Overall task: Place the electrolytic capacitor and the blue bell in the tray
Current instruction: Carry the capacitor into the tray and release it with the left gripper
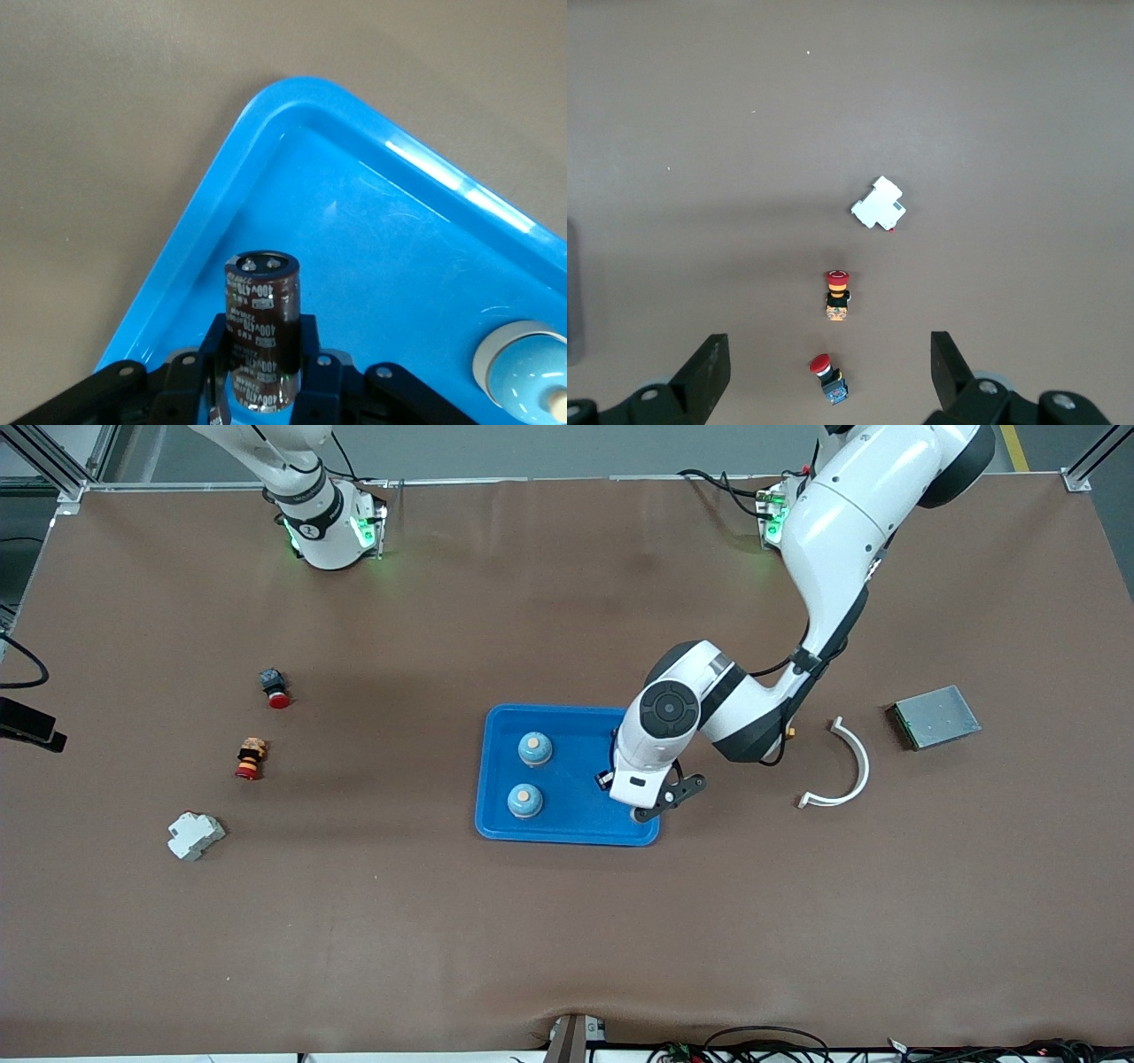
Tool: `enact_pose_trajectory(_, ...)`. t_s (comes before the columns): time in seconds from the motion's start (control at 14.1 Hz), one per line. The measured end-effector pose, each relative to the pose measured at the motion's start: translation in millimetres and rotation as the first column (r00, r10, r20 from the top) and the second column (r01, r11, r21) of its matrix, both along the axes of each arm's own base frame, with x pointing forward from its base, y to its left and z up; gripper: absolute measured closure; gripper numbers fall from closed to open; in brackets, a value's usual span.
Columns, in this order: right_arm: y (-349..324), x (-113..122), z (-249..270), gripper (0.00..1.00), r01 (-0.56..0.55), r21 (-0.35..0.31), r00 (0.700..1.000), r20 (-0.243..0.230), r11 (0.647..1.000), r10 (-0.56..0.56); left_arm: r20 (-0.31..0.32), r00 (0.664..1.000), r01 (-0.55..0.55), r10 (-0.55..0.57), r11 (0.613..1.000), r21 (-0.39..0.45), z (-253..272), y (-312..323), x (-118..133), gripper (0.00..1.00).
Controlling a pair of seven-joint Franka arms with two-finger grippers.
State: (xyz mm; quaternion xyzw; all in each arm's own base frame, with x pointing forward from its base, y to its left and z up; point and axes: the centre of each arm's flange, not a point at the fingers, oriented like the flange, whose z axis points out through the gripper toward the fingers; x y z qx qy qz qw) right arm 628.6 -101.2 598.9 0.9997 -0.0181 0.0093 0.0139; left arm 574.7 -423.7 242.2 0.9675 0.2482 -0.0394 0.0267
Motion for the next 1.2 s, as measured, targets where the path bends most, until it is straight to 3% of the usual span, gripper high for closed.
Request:
enact_pose_trajectory(0.5,16.8,2.1,0.3,0.0,-0.027,0.012,1.0,0.001,1.0,0.027,0.011,1.0,0.016,-0.016,0.999,0.042,-27.6,-11.7,-10.4,0.66)
enact_pose_trajectory(0.71,42.7,4.3,2.0,0.0,-0.034,0.052,0.999,0.007,0.998,0.034,0.023,1.0,0.011,-0.012,0.999,0.03,-36.8,-14.8,-10.8,0.66)
enact_pose_trajectory(1.2,45.3,1.7,2.6,0.0,-0.032,0.06,0.999,-0.01,0.998,0.032,0.031,0.999,0.008,-0.008,1.0,0.021,-41.6,-15.4,-9.8,0.66)
